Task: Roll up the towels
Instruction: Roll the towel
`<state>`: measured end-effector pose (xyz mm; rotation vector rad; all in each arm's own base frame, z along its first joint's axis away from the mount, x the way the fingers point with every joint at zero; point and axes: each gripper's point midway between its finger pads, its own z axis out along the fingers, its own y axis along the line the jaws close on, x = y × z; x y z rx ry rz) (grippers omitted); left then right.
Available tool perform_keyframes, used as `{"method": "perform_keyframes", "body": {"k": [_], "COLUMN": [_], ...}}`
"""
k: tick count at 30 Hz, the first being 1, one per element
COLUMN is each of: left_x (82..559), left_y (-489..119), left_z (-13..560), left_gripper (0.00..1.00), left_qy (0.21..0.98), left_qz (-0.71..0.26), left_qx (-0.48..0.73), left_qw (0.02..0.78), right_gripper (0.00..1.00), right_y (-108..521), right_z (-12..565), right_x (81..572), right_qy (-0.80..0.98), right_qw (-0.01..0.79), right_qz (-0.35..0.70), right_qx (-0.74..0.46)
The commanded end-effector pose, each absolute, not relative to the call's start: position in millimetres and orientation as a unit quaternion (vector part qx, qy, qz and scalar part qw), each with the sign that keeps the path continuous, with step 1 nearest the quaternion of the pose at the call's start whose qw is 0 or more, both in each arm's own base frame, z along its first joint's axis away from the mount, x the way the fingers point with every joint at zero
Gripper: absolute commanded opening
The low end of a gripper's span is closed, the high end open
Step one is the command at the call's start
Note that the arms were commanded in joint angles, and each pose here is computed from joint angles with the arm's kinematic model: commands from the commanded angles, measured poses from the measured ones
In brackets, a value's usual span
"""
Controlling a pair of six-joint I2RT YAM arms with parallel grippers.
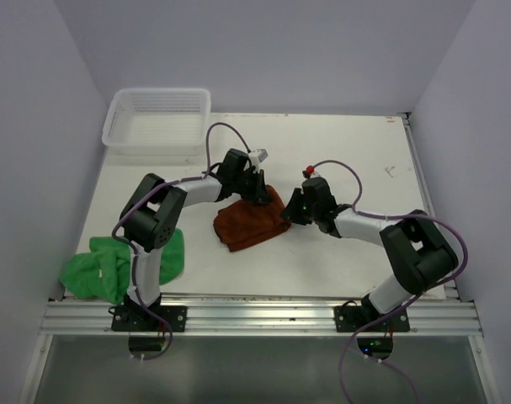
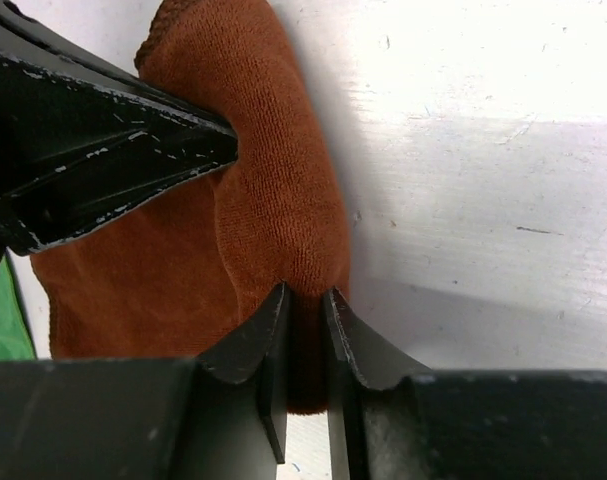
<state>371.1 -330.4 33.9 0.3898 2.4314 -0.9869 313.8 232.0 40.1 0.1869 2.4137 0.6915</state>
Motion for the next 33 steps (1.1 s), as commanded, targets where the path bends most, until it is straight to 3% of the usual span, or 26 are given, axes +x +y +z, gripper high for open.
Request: {"method": "perform_keyframes", "body": {"k": [1, 6, 21, 33], "left_x": [382.5, 393.2, 394.5, 390.7], "left_y": [-320.9, -325.6, -320.1, -321.5], "left_z": [49.1, 71.3, 112.5, 116.8], "left_gripper": [0.05, 0.05, 0.05, 0.05], "left_qy": [0.889, 0.881, 0.876, 0.871], "left_qz": [-0.346, -0.349, -0.344, -0.354], "left_qx": [0.131, 0.132, 0.130, 0.133], "left_qw": [0.272, 0.292, 0.311, 0.312], "right_gripper": [0.14, 0.00, 0.00, 0.00], "right_y": [234.4, 230.8, 217.9, 249.9], "right_z": [32.9, 41.4, 75.4, 69.7], "right_x": [307.1, 304.4, 310.0, 295.5], "right_qy": [0.914, 0.915, 0.882, 0.830], "right_qw": [0.300, 0.334, 0.460, 0.480], "right_qz": [0.269, 0.227, -0.033, -0.175], "right_qx": [0.049, 0.009, -0.094, -0.224]}}
